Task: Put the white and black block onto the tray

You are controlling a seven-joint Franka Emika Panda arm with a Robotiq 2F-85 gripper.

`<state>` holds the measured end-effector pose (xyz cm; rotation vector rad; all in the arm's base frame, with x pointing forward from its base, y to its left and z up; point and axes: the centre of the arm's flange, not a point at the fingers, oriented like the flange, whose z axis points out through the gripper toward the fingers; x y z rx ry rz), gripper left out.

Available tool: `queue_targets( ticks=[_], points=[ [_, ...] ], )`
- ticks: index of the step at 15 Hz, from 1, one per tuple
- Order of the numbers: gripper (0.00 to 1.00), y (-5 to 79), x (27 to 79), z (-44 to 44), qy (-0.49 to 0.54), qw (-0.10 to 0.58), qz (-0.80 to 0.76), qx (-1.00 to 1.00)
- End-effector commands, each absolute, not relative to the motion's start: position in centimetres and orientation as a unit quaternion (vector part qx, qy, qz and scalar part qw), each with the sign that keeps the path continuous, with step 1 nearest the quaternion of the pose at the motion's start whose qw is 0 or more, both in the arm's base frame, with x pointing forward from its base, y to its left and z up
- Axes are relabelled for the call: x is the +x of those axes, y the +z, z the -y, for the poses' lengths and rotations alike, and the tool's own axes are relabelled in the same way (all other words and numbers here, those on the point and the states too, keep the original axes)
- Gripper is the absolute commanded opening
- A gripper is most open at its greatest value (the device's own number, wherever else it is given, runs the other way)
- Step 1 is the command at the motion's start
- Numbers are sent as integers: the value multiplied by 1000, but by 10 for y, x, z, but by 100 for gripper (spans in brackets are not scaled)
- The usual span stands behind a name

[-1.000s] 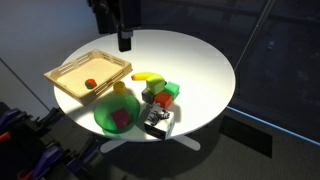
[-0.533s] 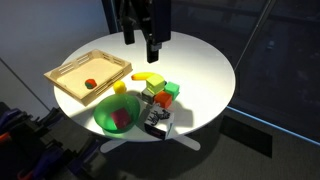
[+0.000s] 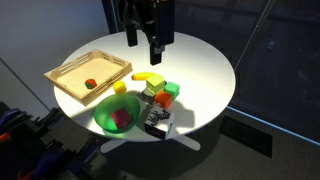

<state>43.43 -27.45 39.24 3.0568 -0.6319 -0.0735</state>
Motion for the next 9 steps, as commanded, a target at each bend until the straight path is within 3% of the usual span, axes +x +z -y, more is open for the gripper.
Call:
queue_targets(
  ticks=[1, 9],
  points=[
    [100, 392, 434, 274, -24, 10, 202, 979],
    [100, 368, 444, 279, -28, 18, 190, 981]
  ],
)
